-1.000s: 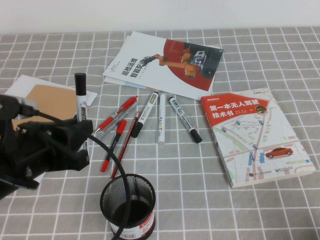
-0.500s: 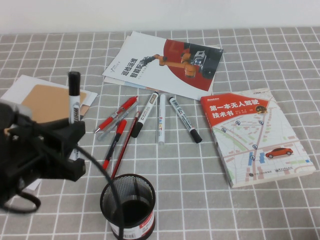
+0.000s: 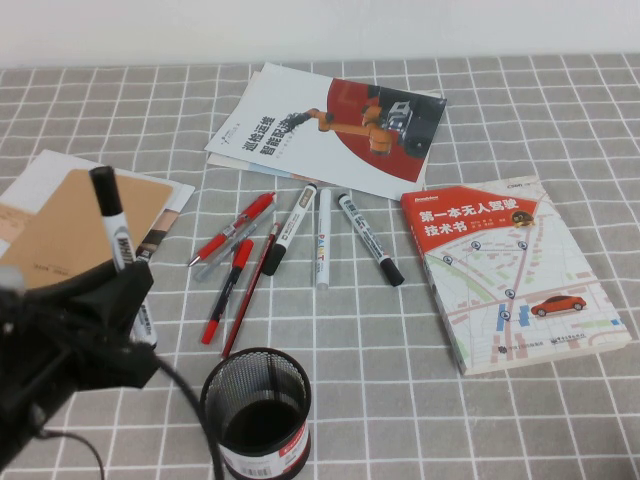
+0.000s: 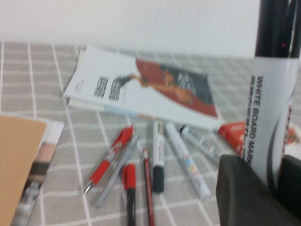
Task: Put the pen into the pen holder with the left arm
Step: Place the pen onto the pen holder
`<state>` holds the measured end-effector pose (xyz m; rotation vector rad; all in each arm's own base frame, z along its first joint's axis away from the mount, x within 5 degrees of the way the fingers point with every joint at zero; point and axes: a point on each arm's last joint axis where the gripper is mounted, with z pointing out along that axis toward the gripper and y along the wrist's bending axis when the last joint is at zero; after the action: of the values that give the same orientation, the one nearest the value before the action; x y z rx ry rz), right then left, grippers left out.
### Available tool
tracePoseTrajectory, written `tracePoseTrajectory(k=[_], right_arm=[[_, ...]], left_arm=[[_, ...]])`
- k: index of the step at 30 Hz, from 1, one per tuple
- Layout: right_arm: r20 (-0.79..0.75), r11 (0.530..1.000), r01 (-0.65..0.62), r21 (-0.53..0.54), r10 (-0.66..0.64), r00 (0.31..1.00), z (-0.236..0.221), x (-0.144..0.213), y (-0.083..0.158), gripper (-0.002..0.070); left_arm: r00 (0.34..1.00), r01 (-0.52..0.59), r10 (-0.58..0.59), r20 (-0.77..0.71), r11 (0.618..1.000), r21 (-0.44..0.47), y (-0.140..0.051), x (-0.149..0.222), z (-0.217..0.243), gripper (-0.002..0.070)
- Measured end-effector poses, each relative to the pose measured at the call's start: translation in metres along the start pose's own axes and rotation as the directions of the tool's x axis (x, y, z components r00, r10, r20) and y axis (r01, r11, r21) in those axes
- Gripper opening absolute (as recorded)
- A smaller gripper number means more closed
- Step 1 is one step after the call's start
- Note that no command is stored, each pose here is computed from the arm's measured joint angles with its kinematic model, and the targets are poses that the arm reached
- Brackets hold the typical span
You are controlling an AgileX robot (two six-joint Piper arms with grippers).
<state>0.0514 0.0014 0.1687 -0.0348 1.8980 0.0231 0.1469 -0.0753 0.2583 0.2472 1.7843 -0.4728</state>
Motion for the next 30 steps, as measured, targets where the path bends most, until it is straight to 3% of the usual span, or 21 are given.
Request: tracePoseTrajectory(k=[8, 14, 19, 30], right_arm=[[0.000, 1.000, 0.000, 0.000, 0.000, 1.000, 0.000, 0.000, 0.000, -0.0015], [0.000, 1.000, 0.000, 0.000, 0.000, 1.000, 0.000, 0.000, 0.000, -0.0015], [0.000, 1.000, 0.000, 0.000, 0.000, 1.000, 0.000, 0.000, 0.000, -0.0015], [0.000, 1.000, 0.000, 0.000, 0.000, 1.000, 0.000, 0.000, 0.000, -0.0015]], left_arm=[[0.980, -0.079, 0.053, 0.190, 0.988, 0.131, -0.008, 0.011, -0.004, 0.0109], [0.982, -0.079, 0.028, 0.187, 0.959, 0.274, -0.019, 0.018, 0.009, 0.0109], [0.990, -0.090, 0.036, 0.134, 0.903, 0.420, -0.032, 0.030, 0.017, 0.0109], [0.996, -0.094, 0.082, 0.046, 0.890, 0.445, -0.032, 0.047, 0.027, 0.0109]])
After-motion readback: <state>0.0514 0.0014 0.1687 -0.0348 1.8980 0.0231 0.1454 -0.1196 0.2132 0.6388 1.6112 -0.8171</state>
